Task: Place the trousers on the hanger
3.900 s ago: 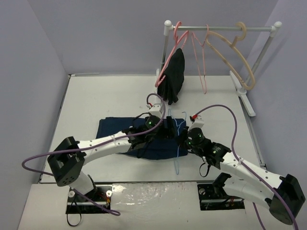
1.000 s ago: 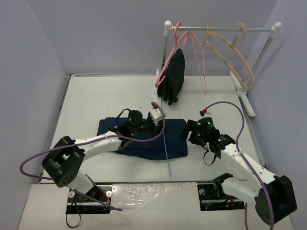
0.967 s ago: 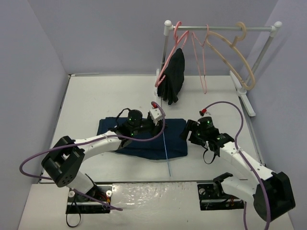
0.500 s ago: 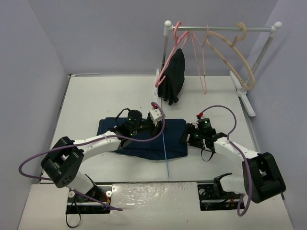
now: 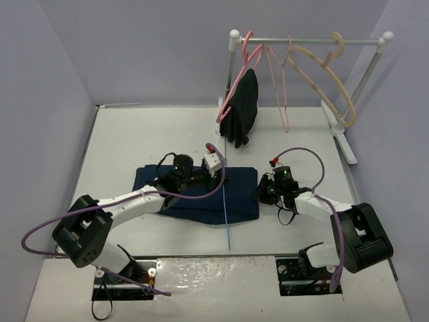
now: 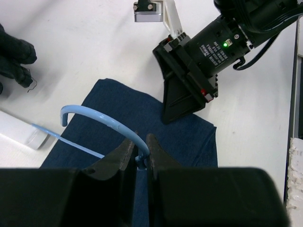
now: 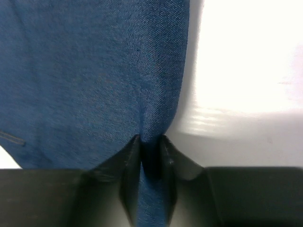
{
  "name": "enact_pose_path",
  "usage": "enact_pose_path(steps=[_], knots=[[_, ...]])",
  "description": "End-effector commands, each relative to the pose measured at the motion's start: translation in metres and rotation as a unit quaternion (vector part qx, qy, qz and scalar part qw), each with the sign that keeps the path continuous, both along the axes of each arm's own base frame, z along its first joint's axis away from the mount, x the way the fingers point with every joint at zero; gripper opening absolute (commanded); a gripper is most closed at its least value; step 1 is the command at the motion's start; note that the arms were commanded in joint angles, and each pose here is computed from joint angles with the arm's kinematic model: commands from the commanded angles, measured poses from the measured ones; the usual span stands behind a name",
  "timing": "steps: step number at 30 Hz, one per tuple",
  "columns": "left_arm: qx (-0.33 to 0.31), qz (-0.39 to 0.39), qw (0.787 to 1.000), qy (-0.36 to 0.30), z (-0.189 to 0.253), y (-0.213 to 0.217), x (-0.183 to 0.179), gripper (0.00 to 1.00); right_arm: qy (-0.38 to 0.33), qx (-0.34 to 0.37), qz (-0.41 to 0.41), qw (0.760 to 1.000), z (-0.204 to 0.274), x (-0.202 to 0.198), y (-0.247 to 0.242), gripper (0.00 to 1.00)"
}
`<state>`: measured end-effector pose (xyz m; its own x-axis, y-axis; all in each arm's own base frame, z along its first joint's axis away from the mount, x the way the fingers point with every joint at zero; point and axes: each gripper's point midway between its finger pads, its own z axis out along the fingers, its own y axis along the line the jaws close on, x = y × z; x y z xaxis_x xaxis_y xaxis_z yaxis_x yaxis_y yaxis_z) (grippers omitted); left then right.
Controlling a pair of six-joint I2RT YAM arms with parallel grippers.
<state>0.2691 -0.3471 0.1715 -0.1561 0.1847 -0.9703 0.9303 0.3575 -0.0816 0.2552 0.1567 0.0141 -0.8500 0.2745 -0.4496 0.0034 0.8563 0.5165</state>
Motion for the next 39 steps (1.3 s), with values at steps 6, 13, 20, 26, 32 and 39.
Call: enact_pose_path(steps=[6, 13, 20, 26, 32, 39], knots=[[-0.032, 0.005, 0.999, -0.031, 0.046, 0.04, 0.0, 0.0, -0.087, -0.051, 0.012, 0.995, 0.109, 0.021, -0.014, 0.0], [-0.044, 0.022, 0.997, -0.058, 0.077, 0.057, -0.004, 0.0, -0.129, -0.032, 0.03, 0.991, 0.177, 0.016, -0.01, 0.0], [-0.083, 0.09, 0.991, -0.052, 0.097, 0.07, 0.006, 0.0, -0.145, -0.016, 0.024, 0.989, 0.193, 0.007, -0.01, 0.0], [-0.099, 0.193, 0.975, -0.043, 0.103, 0.093, 0.025, 0.0, -0.162, -0.003, 0.017, 0.987, 0.208, 0.003, -0.011, 0.0], [-0.108, 0.254, 0.961, -0.006, 0.093, 0.097, 0.034, 0.0, -0.188, 0.019, 0.016, 0.982, 0.237, 0.005, -0.006, 0.0], [-0.126, 0.297, 0.946, 0.021, 0.09, 0.077, 0.038, 0.0, -0.189, 0.027, 0.022, 0.981, 0.242, 0.007, -0.002, 0.0]])
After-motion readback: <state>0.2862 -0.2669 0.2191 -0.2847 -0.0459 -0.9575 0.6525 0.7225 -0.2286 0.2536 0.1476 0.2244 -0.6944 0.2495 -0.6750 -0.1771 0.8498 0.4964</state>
